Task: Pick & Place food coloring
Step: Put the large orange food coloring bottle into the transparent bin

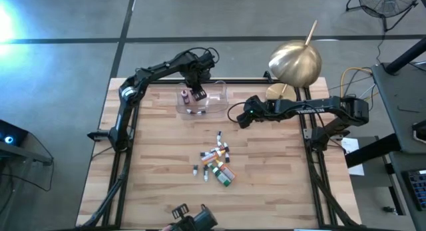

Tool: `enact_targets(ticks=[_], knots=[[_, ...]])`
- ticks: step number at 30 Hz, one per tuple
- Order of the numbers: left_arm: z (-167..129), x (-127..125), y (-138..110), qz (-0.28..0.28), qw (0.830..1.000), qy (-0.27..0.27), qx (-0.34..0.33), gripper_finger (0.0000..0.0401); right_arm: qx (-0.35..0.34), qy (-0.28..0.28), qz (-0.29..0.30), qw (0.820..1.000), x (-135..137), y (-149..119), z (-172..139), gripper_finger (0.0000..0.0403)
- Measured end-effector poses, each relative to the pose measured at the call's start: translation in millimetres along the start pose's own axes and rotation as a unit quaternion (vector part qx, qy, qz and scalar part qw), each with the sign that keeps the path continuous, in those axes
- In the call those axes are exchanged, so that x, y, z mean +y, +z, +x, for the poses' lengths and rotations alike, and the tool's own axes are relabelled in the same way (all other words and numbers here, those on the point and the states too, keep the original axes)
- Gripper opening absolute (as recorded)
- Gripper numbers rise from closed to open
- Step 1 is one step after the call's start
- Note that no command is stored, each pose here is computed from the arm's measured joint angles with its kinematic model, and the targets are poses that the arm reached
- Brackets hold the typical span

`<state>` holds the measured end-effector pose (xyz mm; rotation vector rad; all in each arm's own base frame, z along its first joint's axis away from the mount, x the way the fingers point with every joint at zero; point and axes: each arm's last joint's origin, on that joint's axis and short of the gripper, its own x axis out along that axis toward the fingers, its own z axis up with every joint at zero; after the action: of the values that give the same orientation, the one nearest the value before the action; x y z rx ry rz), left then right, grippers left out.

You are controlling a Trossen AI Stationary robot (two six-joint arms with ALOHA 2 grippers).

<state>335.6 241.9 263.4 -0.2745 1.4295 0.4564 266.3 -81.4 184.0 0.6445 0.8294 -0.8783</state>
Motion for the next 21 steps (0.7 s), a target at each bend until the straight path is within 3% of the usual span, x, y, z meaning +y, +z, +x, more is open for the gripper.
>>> enact_targets(ticks=[7, 14, 21], knots=[[-2, 0, -1, -0.001, 1.0, 0.001, 0.001, 0.0121, 0.0, 0.0, 0.0, 1.0, 0, 0, 0, 0.0219], [-3, 1, -2, -0.001, 1.0, 0.012, 0.001, 0.0181, 0.0, 0.0, 0.0, 1.0, 0, 0, 0, 0.0219], [-39, -4, -7, 0.014, 0.995, 0.087, -0.039, 0.0217, -0.001, 0.001, -0.019, 1.0, 0, 0, 0, 0.0219]])
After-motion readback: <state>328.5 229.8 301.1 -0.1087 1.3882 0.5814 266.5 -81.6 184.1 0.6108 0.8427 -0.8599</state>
